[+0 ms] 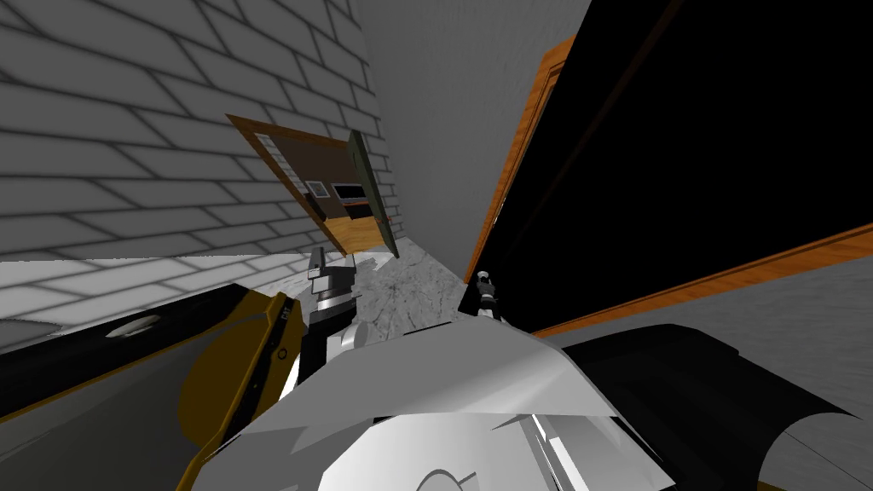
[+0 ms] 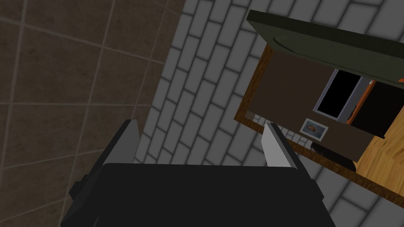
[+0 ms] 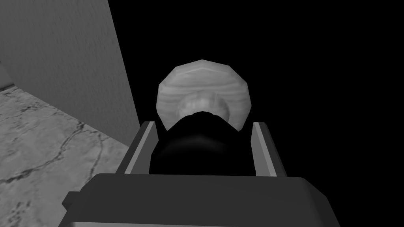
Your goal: Pull the door open
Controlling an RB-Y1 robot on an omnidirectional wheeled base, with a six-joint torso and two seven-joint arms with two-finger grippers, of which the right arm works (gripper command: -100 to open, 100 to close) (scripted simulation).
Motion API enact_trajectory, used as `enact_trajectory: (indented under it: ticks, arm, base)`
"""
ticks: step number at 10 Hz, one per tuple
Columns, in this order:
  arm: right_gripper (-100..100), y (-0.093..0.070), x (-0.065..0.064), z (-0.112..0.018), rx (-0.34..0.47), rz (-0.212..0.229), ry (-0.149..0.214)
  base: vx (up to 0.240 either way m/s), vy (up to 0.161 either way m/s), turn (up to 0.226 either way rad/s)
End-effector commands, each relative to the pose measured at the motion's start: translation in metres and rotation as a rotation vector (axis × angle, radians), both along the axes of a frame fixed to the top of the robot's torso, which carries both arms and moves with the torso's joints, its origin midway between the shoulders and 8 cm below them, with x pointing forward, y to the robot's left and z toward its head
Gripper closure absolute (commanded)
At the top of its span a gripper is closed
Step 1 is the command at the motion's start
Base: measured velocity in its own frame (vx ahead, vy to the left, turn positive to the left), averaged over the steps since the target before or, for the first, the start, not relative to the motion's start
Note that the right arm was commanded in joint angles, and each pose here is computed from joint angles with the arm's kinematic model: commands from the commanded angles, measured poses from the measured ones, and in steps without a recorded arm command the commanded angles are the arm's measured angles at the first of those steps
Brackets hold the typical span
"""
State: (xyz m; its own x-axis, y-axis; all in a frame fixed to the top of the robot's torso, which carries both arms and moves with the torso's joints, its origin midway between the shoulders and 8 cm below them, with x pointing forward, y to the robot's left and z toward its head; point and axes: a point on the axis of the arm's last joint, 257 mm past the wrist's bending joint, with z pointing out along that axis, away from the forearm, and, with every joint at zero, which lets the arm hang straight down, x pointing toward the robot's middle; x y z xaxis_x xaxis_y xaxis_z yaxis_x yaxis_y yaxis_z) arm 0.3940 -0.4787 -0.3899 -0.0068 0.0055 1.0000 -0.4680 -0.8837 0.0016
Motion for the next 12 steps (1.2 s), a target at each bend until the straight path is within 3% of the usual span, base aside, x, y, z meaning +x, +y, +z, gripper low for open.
enact_trajectory:
  ticks: [1,9,11,12]
  arm:
    - [100,0.005,0.002,0.0,0.0,0.022,0.0]
    - [100,0.033,0.008,-0.001,0.003,0.146,0.005]
    - [100,0.039,0.009,-0.002,0.005,0.171,0.007]
    - [100,0.036,0.01,-0.001,0.001,0.162,0.004]
  base:
    - [-0.108,0.001,0.065]
    - [-0.198,-0.017,0.074]
    - [-0.182,-0.007,0.048]
    - [-0.087,-0.01,0.023]
